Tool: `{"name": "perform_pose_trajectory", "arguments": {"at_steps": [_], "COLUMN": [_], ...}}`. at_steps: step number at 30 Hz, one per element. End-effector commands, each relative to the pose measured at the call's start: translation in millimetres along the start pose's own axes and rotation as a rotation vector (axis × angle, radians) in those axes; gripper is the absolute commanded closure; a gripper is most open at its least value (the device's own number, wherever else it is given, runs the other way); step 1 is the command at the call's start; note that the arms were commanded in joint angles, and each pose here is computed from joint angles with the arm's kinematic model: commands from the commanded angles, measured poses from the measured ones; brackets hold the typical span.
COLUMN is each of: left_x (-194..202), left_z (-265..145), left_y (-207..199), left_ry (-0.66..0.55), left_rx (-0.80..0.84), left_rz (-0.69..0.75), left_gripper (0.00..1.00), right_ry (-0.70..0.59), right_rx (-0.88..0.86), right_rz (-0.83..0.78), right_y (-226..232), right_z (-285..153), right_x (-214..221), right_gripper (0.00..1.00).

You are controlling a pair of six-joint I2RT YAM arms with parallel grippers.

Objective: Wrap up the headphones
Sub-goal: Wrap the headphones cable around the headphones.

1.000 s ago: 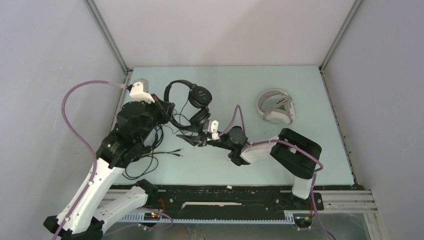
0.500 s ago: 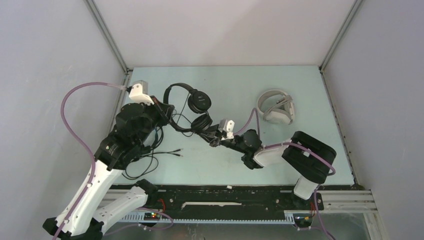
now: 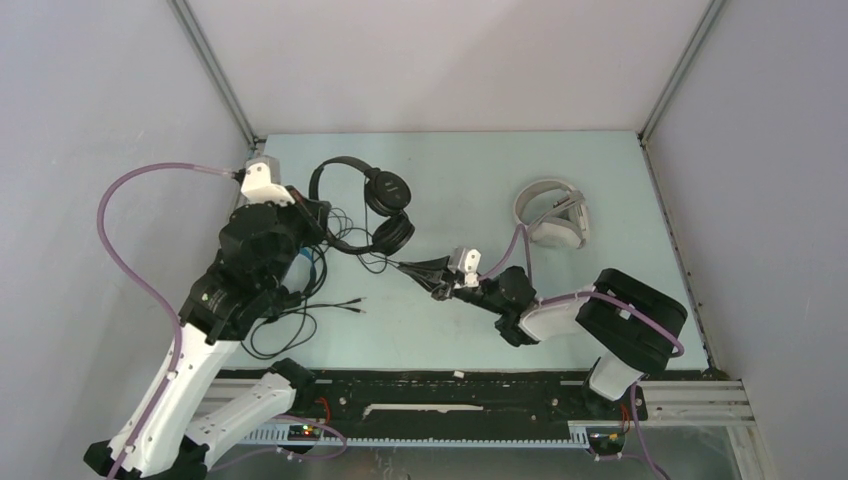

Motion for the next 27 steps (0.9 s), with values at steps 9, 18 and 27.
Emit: {"name": "perform_pose_trajectory", "arguments": {"at_steps": [9,18,27], "left_x": [-49.9,-30.1,-21.0], "left_z": [-21.3,-30.4,-19.3], "left_y": [-5.9,3.3,5.0], "left_ry": [-0.094,0.073,0.112], "left_rx": [0.037,0.016,-0.012], "left_rz": [0.060,0.199,0.197], "left_gripper": [1.00,1.00,1.00], "right_ry": [-0.044,-0.054,-0.063], "right_rx": [0.169,0.255,0.290], "right_rz": [-0.065,-0.220,-0.206], "right_y": [-33.9,-61.5,-71.6], "right_z": [-14.6,-19.9,-20.3], "right_x": [-16.4,-29.7,-32.1], "right_gripper": [1.00,1.00,1.00]}}
Point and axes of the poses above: each gripper's point midway between its finger pads, its own z axis out along the fingers, its own y axis along the line the jaws close on, x = y × z, the point moved 1 cm from there along -z, back along the fingers, and after that the axes turned 9 degrees about z, right-handed, at the moved point
